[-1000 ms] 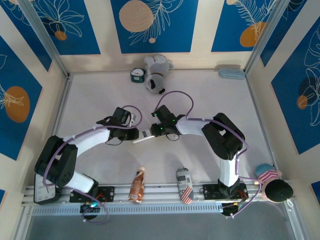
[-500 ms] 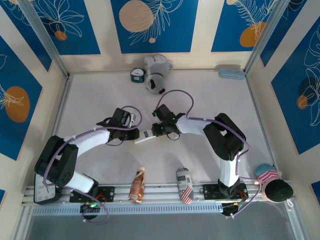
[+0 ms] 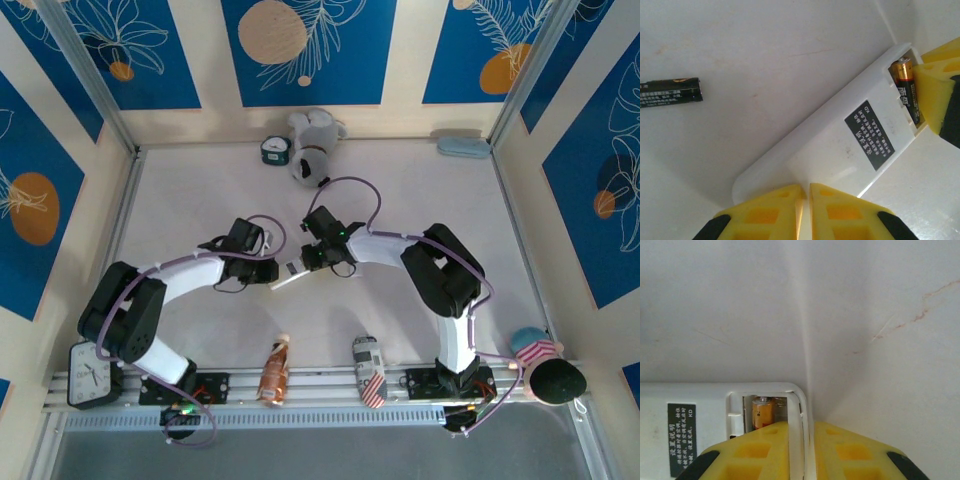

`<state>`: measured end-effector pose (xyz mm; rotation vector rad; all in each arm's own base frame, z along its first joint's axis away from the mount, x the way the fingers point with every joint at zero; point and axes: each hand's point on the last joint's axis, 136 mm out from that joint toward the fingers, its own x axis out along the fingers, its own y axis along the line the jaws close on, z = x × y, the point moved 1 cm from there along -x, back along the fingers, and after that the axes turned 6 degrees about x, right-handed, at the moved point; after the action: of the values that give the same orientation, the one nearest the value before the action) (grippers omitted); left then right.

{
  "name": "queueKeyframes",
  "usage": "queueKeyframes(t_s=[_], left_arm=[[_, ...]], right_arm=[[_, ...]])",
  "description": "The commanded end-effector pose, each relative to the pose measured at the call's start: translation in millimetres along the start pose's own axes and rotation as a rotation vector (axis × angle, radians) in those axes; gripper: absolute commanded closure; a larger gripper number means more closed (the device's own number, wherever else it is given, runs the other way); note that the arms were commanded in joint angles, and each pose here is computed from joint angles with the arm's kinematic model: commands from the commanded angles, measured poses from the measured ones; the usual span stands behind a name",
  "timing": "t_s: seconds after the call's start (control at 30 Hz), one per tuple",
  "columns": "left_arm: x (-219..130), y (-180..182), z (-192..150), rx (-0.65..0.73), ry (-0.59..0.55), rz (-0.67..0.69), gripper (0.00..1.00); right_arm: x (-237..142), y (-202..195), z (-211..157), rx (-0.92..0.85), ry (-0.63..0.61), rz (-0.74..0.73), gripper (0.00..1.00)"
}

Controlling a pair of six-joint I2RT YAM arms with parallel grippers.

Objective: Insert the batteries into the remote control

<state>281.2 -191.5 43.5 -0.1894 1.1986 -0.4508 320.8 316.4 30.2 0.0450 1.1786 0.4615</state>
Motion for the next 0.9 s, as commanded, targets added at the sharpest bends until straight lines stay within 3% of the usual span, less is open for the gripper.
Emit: queueKeyframes(t_s=[0.0, 0.6, 0.87], left_arm=[[9, 5, -4, -0.015, 0.030, 0.005, 0.86], [9, 4, 0, -0.009, 0.027, 0.001, 0.86], [6, 4, 0, -0.005, 0.026, 0.005, 0.86]], right_arm=[[18, 2, -20, -0.033, 0.073, -0.020, 0.78], [31, 15, -40, -0.146, 0.110, -0.087, 0.78], [25, 4, -33, -0.056, 0.097, -0.057, 0.78]])
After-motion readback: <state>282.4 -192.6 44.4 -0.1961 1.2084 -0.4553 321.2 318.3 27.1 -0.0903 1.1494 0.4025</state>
